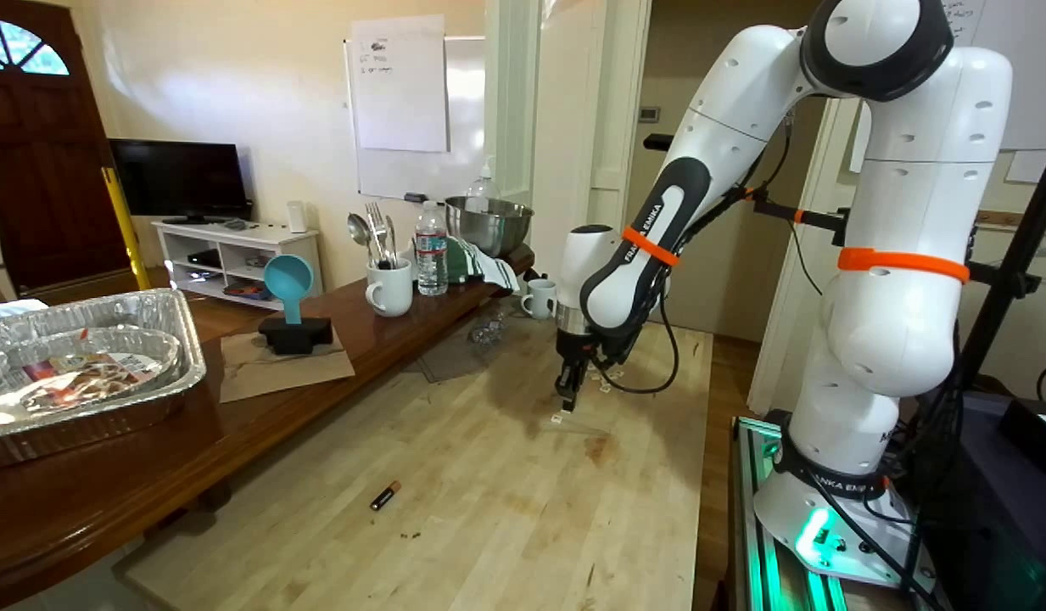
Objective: Create the word 'Yet' using the tiles on the counter.
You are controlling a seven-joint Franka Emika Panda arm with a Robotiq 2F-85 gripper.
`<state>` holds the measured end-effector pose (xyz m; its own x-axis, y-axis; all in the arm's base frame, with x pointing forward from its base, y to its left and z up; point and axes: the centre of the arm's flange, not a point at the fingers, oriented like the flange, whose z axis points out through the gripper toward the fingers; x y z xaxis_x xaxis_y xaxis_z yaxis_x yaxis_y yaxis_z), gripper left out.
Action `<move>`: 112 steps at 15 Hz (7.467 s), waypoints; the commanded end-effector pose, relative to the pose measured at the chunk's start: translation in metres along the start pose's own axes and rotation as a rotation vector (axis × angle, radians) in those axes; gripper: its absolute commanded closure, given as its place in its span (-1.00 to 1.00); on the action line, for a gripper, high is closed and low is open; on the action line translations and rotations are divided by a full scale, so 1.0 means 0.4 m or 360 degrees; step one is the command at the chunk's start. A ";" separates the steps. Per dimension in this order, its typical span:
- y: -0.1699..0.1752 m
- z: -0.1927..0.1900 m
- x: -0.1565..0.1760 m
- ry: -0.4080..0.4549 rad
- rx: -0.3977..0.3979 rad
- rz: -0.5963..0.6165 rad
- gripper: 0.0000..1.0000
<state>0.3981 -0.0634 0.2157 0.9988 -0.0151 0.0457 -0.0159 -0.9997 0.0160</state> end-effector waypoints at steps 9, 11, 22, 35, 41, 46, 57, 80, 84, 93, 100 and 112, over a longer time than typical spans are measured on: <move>-0.076 0.086 -0.023 -0.0110 0.0021 0.0053 1.00; -0.079 0.087 -0.020 -0.0104 0.0020 0.0057 1.00; -0.080 0.096 -0.010 -0.0095 0.0013 0.0051 1.00; -0.076 0.103 -0.001 -0.0080 0.0013 0.0065 1.00; -0.081 0.106 0.003 -0.0064 0.0022 0.0069 1.00; -0.080 0.083 0.001 -0.0061 0.0035 0.0042 1.00; -0.076 0.022 -0.005 -0.0017 0.0044 -0.0009 1.00; 0.035 -0.141 -0.005 0.0169 0.0054 0.0084 1.00; 0.120 -0.148 -0.009 0.0110 0.0026 0.0046 1.00; 0.271 -0.111 -0.028 0.0038 -0.0038 -0.0268 1.00; 0.332 -0.057 -0.029 -0.0027 -0.0079 -0.0416 1.00; 0.376 0.012 -0.027 -0.0043 -0.0092 -0.0456 1.00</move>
<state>0.3822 -0.2068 0.2259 0.9698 0.2434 0.0137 0.2416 -0.9672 0.0783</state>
